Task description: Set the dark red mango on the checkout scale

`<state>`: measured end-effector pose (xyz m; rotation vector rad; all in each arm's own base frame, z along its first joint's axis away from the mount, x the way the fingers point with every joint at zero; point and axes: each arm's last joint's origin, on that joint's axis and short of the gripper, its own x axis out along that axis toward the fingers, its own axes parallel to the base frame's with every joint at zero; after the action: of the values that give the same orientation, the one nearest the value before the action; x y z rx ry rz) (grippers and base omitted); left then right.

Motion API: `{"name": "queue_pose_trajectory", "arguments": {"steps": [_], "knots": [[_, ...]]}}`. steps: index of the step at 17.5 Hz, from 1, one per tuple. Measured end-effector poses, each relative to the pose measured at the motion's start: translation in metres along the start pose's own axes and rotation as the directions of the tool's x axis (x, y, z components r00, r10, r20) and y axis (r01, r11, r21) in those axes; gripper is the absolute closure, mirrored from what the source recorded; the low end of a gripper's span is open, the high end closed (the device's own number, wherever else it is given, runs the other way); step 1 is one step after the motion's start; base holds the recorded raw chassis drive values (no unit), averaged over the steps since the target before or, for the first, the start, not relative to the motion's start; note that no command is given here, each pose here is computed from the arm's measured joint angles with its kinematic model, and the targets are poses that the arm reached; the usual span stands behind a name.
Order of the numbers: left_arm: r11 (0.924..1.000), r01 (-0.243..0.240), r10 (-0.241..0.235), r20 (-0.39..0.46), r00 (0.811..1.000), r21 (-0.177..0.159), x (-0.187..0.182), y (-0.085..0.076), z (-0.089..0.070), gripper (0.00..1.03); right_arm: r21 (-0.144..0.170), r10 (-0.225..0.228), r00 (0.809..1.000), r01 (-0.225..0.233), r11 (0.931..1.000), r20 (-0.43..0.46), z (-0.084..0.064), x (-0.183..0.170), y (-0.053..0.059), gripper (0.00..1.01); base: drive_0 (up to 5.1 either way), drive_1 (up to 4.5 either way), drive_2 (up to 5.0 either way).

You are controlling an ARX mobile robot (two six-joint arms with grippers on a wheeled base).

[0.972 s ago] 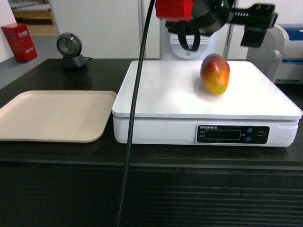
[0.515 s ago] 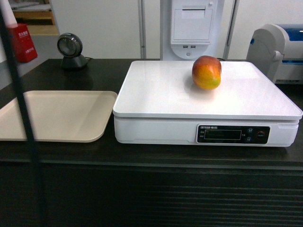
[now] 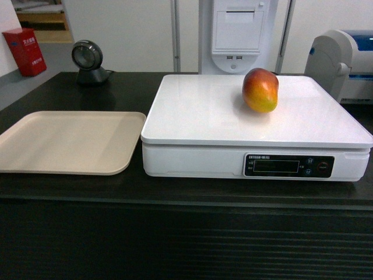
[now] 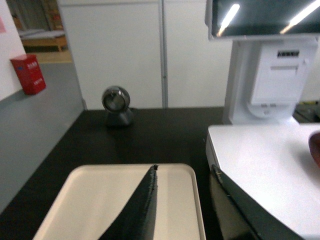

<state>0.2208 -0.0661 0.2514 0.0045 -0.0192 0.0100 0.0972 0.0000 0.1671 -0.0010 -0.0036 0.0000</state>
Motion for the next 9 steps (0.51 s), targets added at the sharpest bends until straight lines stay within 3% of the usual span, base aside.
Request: {"name": "queue_pose_trajectory", "arguments": {"steps": [1,3,9], "knots": [[0.9998,0.016,-0.015,-0.042,0.999,0.009,-0.009,0.009,-0.019,0.81,0.0,0.0,1.0,0.0,1.0,0.0,0.0,0.0,0.0,0.03,0.0,0.0,0.0],[1.0,0.007,-0.007,-0.024,1.0,-0.002,-0.027,0.025,-0.031,1.01,0.0,0.0,1.0,0.0,1.0,0.0,0.0,0.0,0.0,0.03,0.0,0.0,0.0],[1.0,-0.001,0.001,-0.014,1.0,-0.003,-0.042,0.037,-0.041,1.01,0.0,0.0,1.0,0.0,1.0,0.0,0.0,0.0,0.0,0.03,0.0,0.0,0.0]]}}
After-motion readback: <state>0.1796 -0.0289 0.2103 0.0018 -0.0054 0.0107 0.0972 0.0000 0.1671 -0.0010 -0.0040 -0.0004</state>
